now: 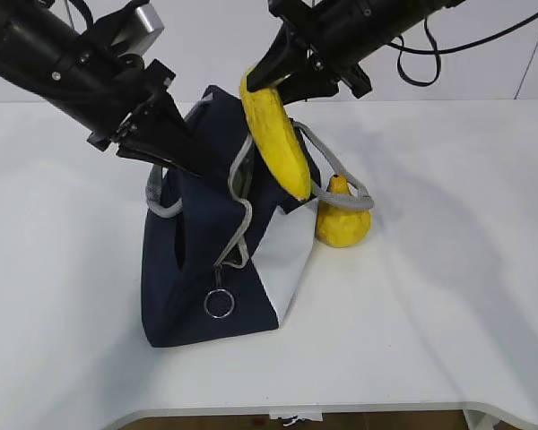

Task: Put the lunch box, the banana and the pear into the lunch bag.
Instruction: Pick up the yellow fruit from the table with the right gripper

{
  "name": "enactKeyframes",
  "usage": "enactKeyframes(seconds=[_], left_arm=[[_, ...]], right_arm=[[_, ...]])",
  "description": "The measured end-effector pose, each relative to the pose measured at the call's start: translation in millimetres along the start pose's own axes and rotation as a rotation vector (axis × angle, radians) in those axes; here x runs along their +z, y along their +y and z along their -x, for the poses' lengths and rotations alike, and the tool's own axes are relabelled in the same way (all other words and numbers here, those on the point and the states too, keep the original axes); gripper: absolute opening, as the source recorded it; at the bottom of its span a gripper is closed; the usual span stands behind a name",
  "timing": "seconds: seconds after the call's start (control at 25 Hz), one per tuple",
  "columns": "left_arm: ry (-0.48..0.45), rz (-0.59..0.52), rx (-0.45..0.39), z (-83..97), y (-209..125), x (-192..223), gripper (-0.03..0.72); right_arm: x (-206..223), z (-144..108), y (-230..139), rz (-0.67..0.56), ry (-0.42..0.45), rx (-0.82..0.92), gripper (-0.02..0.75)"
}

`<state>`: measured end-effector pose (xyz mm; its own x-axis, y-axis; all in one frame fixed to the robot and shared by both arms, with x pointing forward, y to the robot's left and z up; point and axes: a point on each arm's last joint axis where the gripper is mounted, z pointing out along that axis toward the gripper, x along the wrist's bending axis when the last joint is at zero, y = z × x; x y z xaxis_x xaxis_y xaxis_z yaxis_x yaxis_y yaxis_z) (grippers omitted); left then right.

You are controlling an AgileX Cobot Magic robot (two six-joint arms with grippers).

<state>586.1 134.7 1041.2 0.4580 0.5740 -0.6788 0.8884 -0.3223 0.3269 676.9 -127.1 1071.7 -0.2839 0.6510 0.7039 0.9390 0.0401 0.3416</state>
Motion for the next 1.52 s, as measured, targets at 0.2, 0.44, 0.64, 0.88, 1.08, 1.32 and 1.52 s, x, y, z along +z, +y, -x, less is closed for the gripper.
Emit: enactKeyframes(seconds=[0.2, 0.44, 0.64, 0.88, 1.08, 1.32, 1.52], left_arm=[[-0.001, 0.001, -0.001, 0.1, 0.1, 0.0, 0.013], [-0.006, 0.004, -0.003, 0.6, 0.3, 0.0, 0.013], [-0.006, 0.005, -0.004, 0.3, 0.4, -0.6, 0.013], [0.000, 0.037, -0.032, -6.3, 1.4, -12.5, 0.013], [0.013, 0.080, -0.055, -12.4, 1.1, -32.0, 0.013], [0.024, 0.120, -0.066, -14.2, 0.2, -48.7, 0.012], [0.025, 0.124, -0.070, -14.1, 0.1, -50.0, 0.012]], right_arm=[[-4.5, -8.9, 0.8, -0.018, 0.044, -0.008, 0.268], [-23.8, -34.8, 12.2, 0.042, 0.092, -0.084, 0.267], [-25.6, -38.9, 14.6, 0.053, 0.101, -0.098, 0.267], [3.0, -28.4, 12.2, -0.005, 0.106, -0.071, 0.267], [25.5, -10.2, 11.3, -0.047, 0.096, -0.036, 0.267], [49.6, 15.2, 8.7, -0.095, 0.045, -0.007, 0.267], [63.9, 6.9, 2.0, -0.127, 0.040, -0.029, 0.267]])
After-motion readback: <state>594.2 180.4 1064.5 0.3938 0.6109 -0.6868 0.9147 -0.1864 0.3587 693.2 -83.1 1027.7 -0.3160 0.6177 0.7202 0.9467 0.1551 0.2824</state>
